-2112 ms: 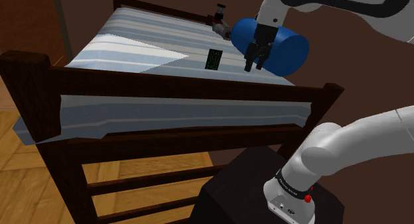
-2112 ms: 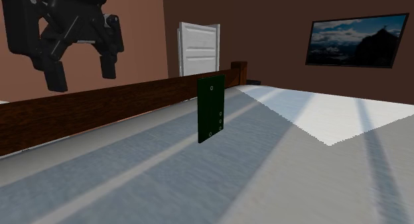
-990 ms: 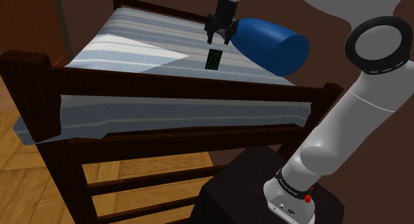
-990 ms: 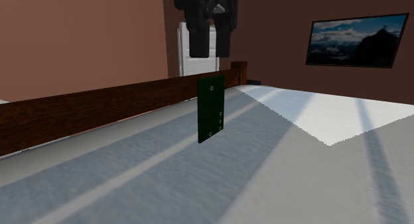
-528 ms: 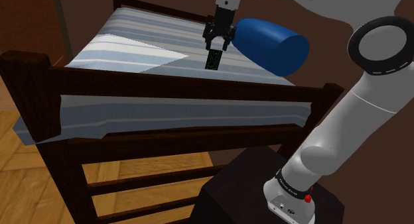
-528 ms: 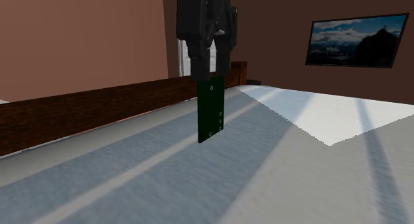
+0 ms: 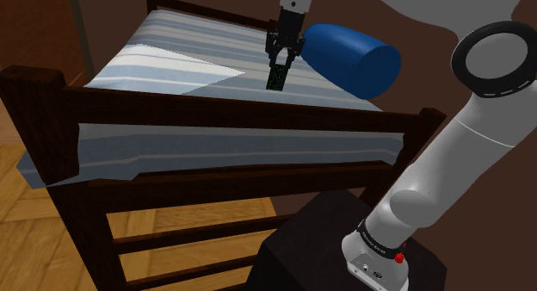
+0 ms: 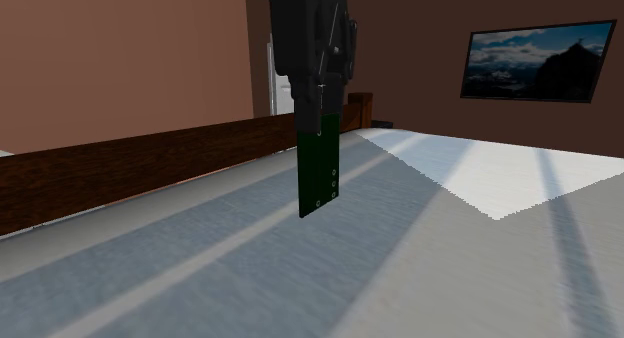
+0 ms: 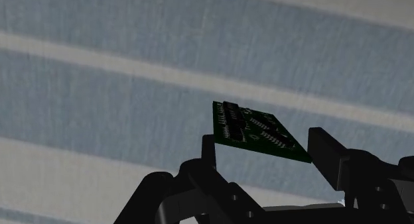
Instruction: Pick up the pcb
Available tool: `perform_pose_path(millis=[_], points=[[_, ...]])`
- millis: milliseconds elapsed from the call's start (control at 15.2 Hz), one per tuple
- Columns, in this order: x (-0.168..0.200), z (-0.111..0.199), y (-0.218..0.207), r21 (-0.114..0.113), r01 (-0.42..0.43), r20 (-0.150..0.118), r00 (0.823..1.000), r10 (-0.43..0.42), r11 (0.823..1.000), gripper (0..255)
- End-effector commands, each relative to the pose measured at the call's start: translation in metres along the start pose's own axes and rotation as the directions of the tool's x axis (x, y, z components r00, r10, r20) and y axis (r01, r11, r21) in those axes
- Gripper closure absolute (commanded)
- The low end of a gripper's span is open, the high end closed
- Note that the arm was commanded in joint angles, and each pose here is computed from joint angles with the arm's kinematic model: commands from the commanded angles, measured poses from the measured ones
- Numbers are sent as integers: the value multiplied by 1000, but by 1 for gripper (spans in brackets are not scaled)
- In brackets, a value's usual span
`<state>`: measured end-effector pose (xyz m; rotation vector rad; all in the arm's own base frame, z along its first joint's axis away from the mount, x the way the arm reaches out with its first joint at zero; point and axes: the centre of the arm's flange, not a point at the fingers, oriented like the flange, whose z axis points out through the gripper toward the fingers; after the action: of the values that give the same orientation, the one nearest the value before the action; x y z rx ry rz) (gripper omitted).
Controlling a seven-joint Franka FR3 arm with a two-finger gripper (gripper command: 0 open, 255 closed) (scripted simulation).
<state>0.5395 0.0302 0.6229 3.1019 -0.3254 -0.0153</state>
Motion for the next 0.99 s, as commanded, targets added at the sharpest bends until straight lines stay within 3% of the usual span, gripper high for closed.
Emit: perform_pose_path(millis=[0, 924], points=[[0, 0, 0, 0, 0, 0, 1000, 0, 1000, 255], [-1, -68, 1, 0, 0, 0, 1000, 0, 1000, 255]])
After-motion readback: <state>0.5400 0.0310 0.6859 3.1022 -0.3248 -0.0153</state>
